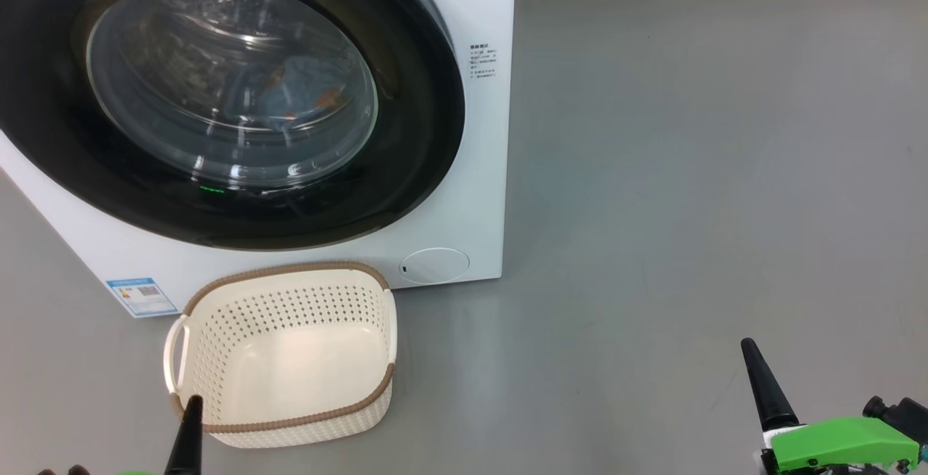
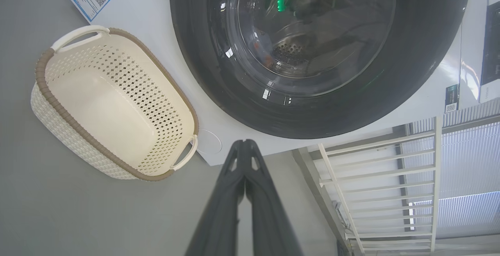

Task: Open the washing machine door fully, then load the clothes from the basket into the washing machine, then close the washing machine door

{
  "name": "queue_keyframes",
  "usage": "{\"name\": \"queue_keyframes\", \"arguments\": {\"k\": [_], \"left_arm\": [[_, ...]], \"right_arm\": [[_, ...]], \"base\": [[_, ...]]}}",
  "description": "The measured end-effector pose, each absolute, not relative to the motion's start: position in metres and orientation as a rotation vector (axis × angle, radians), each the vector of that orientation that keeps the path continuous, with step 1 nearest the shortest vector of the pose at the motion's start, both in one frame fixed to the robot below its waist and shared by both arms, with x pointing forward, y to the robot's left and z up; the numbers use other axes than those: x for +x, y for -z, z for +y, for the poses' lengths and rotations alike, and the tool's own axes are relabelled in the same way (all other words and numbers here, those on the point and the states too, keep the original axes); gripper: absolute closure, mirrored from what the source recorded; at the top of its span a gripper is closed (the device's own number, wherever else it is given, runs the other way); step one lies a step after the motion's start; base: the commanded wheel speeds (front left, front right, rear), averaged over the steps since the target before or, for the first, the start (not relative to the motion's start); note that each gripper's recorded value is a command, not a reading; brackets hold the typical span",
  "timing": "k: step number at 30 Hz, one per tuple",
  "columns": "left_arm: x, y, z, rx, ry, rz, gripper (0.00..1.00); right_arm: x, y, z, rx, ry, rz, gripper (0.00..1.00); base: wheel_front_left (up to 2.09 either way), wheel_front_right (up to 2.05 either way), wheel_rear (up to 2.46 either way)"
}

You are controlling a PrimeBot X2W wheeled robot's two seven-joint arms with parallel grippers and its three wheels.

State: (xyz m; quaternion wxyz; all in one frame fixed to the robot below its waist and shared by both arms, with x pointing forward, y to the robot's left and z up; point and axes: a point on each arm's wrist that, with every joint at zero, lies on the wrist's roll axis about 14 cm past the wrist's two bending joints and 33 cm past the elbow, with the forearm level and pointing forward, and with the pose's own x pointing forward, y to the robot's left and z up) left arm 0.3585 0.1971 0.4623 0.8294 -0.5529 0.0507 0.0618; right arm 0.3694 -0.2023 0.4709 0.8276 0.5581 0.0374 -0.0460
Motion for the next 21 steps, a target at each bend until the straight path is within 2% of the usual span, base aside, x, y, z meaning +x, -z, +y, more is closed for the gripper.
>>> {"name": "queue_keyframes", "arguments": {"k": [21], "left_arm": [[0.3683,-0.4716,0.1906,-1.414,-0.090,0.094,1.00]], "right_arm": [[0.3739,-0.4777,-0.2053,1.411,0.090,0.056,1.00]], "base": [[0.00,0.00,0.00]]}}
